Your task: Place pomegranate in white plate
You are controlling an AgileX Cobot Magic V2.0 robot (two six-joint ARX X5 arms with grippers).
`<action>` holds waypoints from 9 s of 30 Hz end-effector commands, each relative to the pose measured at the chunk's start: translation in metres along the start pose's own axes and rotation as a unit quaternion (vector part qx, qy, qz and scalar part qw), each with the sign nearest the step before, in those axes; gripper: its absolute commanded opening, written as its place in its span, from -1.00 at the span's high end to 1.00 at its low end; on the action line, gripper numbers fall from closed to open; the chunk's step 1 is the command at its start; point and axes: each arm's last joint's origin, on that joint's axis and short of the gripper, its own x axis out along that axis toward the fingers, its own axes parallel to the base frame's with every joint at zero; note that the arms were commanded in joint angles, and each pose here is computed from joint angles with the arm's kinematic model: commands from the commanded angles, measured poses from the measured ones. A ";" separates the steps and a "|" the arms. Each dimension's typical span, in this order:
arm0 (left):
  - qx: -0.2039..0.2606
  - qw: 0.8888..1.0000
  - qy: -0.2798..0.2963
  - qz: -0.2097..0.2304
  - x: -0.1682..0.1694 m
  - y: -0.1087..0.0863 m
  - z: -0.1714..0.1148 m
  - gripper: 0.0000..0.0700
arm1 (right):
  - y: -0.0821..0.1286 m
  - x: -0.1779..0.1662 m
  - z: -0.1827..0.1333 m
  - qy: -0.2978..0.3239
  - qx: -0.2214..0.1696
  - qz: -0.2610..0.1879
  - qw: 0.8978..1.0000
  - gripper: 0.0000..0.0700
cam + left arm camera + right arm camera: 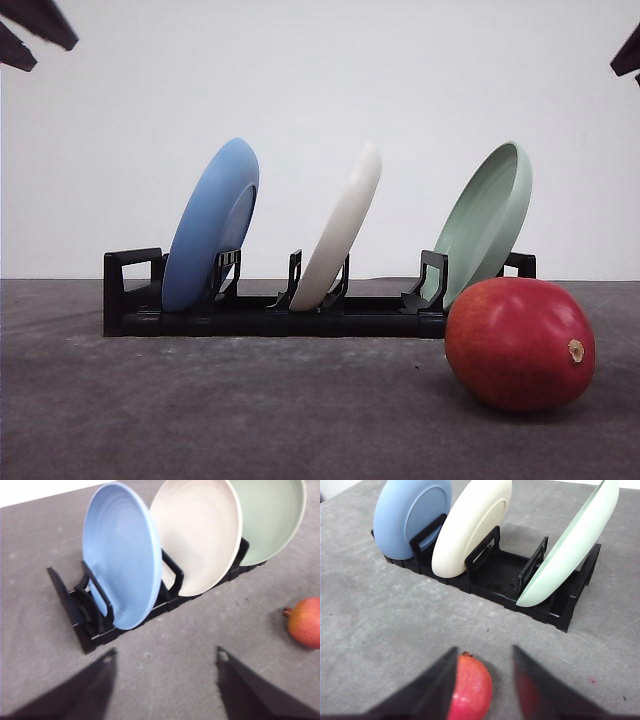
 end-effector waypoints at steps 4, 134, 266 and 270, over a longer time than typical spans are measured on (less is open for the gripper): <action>0.024 0.999 -0.032 -0.022 -0.001 -0.006 0.011 -0.24 | 0.001 -0.002 0.005 -0.011 -0.010 0.003 1.000 0.23; -0.018 0.975 -0.132 -0.181 0.061 -0.086 -0.012 0.98 | 0.002 -0.002 0.005 -0.010 -0.005 0.004 1.000 0.17; -0.097 0.988 0.106 0.055 0.031 0.013 -0.008 0.00 | 0.033 0.166 -0.012 0.385 0.080 -0.057 0.917 -0.79; -0.097 0.988 0.106 0.055 0.031 0.013 -0.008 0.00 | 0.033 0.171 -0.018 0.404 0.087 -0.051 0.909 -0.53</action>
